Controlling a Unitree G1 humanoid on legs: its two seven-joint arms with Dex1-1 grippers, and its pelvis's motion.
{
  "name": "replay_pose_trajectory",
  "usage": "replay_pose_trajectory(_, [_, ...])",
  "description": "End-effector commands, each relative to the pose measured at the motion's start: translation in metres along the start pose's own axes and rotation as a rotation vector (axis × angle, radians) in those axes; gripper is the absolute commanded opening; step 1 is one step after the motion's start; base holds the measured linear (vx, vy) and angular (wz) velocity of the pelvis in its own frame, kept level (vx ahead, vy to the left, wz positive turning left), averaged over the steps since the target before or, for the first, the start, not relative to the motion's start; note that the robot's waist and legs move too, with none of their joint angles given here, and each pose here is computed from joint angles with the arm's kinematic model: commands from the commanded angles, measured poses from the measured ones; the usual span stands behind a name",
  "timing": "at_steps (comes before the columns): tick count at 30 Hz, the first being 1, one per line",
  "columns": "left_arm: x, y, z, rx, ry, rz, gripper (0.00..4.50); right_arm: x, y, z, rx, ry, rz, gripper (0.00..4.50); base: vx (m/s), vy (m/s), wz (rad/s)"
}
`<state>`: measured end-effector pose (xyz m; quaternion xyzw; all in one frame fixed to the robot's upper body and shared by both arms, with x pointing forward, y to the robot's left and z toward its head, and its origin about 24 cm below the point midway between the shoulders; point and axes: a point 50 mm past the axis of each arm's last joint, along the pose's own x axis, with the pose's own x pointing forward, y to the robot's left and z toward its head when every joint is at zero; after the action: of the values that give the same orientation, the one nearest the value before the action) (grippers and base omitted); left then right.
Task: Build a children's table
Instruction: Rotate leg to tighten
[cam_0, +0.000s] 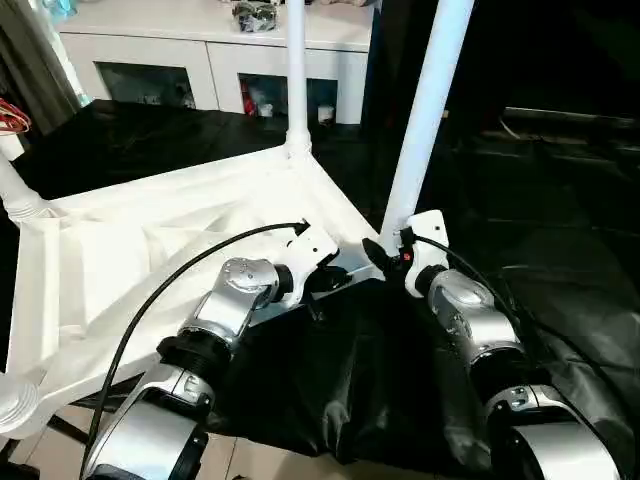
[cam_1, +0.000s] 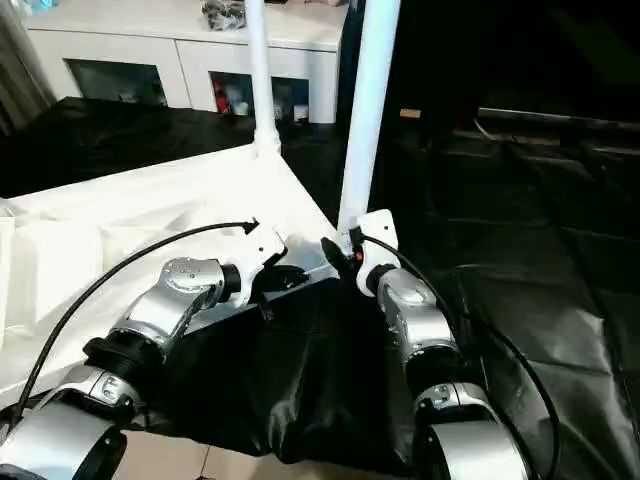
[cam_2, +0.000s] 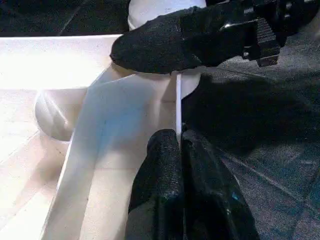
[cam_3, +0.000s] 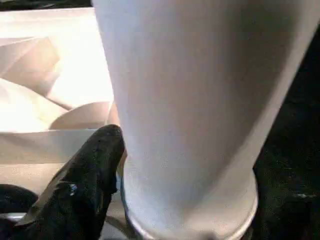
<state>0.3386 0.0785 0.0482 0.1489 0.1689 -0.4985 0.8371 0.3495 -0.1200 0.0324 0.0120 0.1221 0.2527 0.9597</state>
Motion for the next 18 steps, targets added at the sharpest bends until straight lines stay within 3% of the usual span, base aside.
replay_pose_trajectory(1, [0.009,-0.012,0.028,0.084,-0.127,-0.085,0.0,0.012,0.037,-0.003,-0.038,0.026,0.203,3.86,0.0,0.0,0.0])
replay_pose_trajectory(4, [0.005,-0.013,0.025,0.091,-0.127,-0.112,0.0,0.008,0.034,-0.003,-0.056,0.025,0.249,3.9,0.0,0.0,0.0])
replay_pose_trajectory(10, [-0.017,-0.014,0.011,0.119,-0.098,-0.237,0.0,-0.018,0.023,-0.003,-0.137,0.051,0.554,3.9,0.0,0.0,0.0])
replay_pose_trajectory(18, [-0.03,-0.012,0.006,0.13,-0.077,-0.286,0.0,-0.039,0.017,-0.006,-0.162,0.118,0.739,3.9,0.0,0.0,0.0])
